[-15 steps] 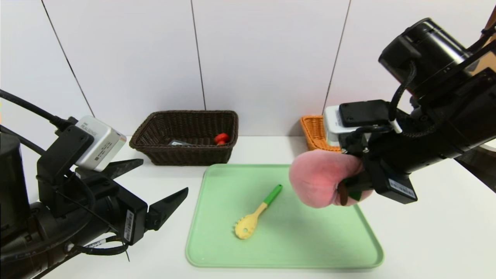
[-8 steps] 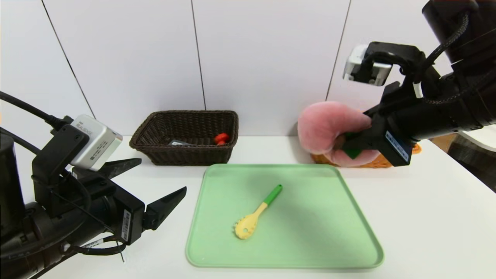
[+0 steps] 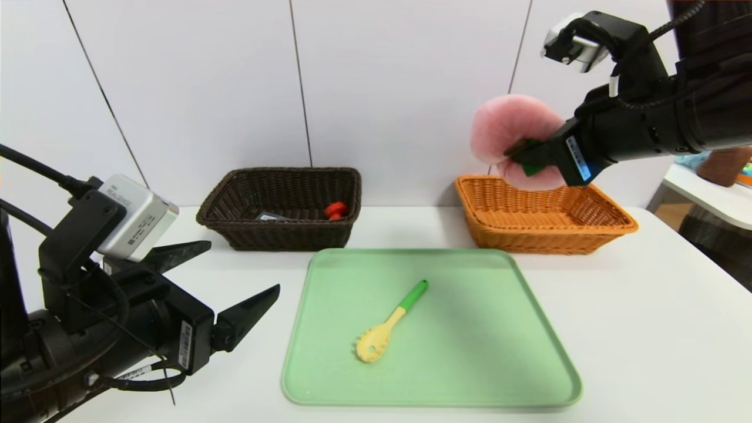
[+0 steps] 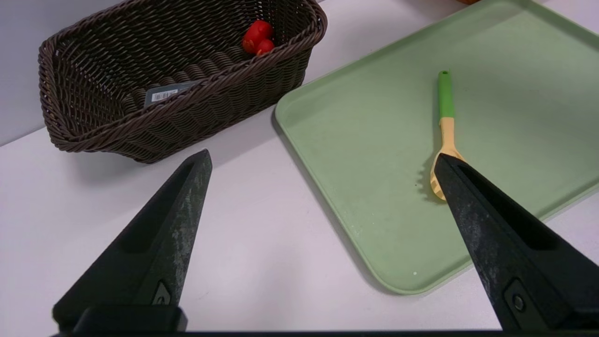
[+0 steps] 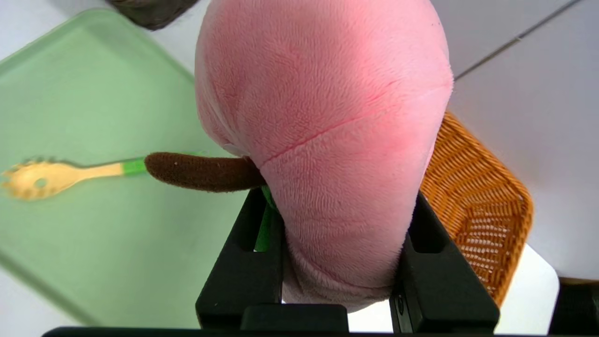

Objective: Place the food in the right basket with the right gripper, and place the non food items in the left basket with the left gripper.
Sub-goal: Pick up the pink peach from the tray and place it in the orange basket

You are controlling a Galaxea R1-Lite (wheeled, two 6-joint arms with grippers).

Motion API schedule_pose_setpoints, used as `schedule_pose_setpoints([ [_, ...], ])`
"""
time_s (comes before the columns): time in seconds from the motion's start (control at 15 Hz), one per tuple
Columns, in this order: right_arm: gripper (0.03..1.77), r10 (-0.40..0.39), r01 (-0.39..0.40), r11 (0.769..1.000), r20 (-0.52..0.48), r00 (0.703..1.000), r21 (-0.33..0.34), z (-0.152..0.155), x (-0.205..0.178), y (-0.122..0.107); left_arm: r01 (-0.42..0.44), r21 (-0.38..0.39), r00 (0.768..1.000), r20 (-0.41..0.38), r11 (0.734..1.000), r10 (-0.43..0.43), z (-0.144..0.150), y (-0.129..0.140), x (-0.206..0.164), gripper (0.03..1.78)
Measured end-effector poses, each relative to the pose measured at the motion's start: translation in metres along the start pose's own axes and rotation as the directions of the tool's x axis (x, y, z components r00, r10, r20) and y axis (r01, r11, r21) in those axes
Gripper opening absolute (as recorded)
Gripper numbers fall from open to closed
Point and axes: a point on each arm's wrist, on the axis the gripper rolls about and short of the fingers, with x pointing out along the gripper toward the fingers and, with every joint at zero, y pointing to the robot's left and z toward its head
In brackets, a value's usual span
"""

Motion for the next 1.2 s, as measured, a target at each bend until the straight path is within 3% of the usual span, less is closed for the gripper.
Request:
schedule_pose_setpoints([
  [0.6, 0.59, -0.173, 0.18, 0.979, -0.07, 0.982, 0.097, -0.019, 0.049, -0.071, 0.0, -0.001, 1.0, 0.001, 1.0, 0.0, -0.001, 0.0, -0.002, 1.69],
  [1.2, 0.58, -0.194, 0.237, 0.961, -0.257, 0.947, 0.146, -0.055, 0.111, -0.117, -0.002, -0.001, 1.0, -0.001, 1.0, 0.002, -0.002, 0.001, -0.002, 1.69],
])
